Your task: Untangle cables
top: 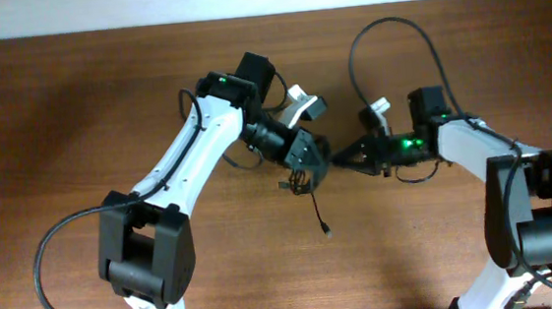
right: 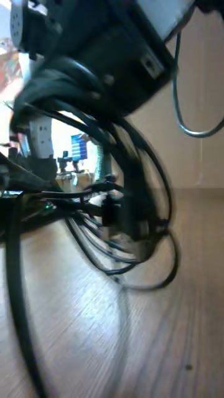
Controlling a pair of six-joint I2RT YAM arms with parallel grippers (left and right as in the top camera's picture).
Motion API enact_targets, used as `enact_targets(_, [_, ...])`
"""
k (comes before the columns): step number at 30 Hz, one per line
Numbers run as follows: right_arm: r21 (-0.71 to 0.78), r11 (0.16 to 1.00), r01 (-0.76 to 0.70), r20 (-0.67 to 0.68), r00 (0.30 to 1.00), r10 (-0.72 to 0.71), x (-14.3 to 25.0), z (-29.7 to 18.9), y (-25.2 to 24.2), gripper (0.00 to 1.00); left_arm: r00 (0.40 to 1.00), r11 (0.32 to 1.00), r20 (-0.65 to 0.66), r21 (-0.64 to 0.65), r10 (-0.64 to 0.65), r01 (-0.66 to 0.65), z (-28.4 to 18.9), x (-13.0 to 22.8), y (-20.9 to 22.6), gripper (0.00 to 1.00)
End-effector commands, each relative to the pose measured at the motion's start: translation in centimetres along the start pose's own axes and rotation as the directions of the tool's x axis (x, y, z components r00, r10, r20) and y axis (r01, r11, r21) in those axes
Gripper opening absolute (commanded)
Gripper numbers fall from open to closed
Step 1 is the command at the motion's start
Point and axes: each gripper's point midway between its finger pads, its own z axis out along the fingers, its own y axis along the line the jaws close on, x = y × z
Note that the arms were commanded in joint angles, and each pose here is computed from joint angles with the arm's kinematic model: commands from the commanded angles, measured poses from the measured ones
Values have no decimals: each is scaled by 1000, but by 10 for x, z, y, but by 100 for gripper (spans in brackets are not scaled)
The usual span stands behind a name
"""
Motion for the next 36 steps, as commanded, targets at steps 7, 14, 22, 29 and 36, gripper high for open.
enact_targets(7, [235, 967, -99, 93, 993, 79, 4, -48, -51, 4, 988, 956, 71, -251, -136, 150, -45, 2, 67, 0])
enact_targets(14, [491, 822, -287, 177, 957, 229, 11, -68, -99, 4, 917, 799, 181, -451, -354, 398, -53, 10, 115, 0])
enact_targets(22, [660, 684, -312, 209, 950, 233, 13, -68, -125, 4, 922, 805, 168, -451, -348, 386, -34, 4, 125, 1])
enact_targets(29, [688, 674, -267, 187, 964, 190, 9, -56, -125, 4, 931, 815, 91, -459, -353, 354, -4, 10, 122, 4])
enact_targets(36, [692, 668, -272, 192, 962, 192, 9, -57, -126, 68, 931, 815, 92, -459, -353, 354, -4, 10, 122, 92])
